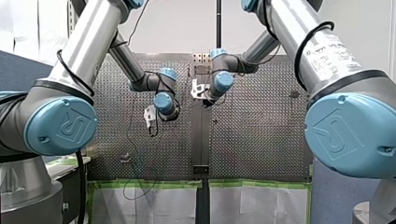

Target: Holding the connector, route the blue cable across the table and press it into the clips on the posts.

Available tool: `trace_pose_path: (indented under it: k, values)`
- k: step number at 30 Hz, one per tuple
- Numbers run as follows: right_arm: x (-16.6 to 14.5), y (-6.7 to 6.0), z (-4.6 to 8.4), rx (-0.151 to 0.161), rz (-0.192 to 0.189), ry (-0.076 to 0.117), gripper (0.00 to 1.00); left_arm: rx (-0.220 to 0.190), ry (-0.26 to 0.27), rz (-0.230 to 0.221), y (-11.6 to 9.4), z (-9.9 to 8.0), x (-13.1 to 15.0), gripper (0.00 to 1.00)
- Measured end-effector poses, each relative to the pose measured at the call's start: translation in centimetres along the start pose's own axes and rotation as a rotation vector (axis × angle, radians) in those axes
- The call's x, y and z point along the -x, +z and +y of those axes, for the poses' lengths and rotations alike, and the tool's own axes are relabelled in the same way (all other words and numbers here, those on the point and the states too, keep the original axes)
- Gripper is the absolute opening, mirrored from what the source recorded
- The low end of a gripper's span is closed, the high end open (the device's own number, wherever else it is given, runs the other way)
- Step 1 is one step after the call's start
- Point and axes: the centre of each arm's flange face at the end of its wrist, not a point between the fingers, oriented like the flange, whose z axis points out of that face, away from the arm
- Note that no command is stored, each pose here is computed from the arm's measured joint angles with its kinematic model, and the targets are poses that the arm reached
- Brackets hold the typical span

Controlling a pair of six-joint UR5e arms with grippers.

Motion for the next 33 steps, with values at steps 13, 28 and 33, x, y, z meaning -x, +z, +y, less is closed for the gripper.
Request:
trace_pose_path:
  k: [13,28,33]
  values:
    - [-5.3,-4.5,0.2,-0.003,0.04,0.021,0.0,-0.067,-0.034,-0.057,-4.0,-2.6,4.3,0.0]
    - [-11.6,-9.6,0.1,-0.037,0.13,0.025,0.0,-0.158,-0.093,-0.172,-6.9,-4.4,11.2,0.0]
    - [-12.2,-10.0,0.0,-0.043,0.14,0.019,0.0,-0.174,-0.103,-0.226,-7.9,-5.0,14.8,0.0]
